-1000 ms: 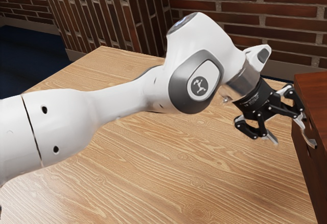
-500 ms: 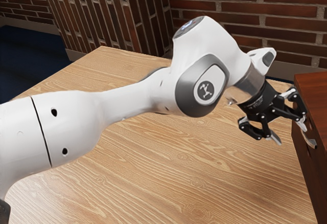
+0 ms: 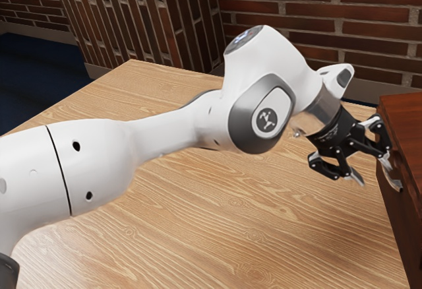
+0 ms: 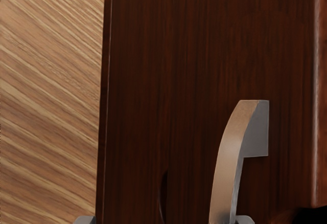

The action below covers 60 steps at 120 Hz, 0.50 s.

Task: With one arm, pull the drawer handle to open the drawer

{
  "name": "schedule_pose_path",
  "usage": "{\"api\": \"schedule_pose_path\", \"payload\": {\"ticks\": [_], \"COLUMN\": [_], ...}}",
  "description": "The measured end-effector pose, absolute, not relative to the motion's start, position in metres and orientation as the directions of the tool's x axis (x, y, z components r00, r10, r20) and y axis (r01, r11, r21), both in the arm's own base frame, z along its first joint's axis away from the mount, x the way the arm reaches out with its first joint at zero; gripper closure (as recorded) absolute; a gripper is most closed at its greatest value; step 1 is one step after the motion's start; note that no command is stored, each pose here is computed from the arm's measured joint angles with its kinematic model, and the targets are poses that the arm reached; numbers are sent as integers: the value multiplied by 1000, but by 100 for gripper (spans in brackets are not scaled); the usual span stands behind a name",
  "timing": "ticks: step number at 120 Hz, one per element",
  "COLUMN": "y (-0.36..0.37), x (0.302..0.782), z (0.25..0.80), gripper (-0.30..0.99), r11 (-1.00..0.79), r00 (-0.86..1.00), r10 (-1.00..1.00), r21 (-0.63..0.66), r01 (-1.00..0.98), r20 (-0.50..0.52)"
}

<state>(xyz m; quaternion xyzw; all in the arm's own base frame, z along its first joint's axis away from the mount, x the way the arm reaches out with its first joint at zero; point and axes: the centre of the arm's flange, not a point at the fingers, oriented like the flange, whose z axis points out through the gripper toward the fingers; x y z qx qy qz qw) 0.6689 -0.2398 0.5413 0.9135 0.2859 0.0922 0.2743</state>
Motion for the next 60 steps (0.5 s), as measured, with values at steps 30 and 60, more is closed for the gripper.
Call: {"api": "schedule_pose_path", "payload": {"ticks": [30,60], "y": [-233,-217], "x": [660,652], "z": [543,551], "gripper": [40,41], "r11": [-690,-694], "r00": [818,813], "r10": [575,583], "r21": [538,517], "r01": [484,501], "r20": [3,-6]}}
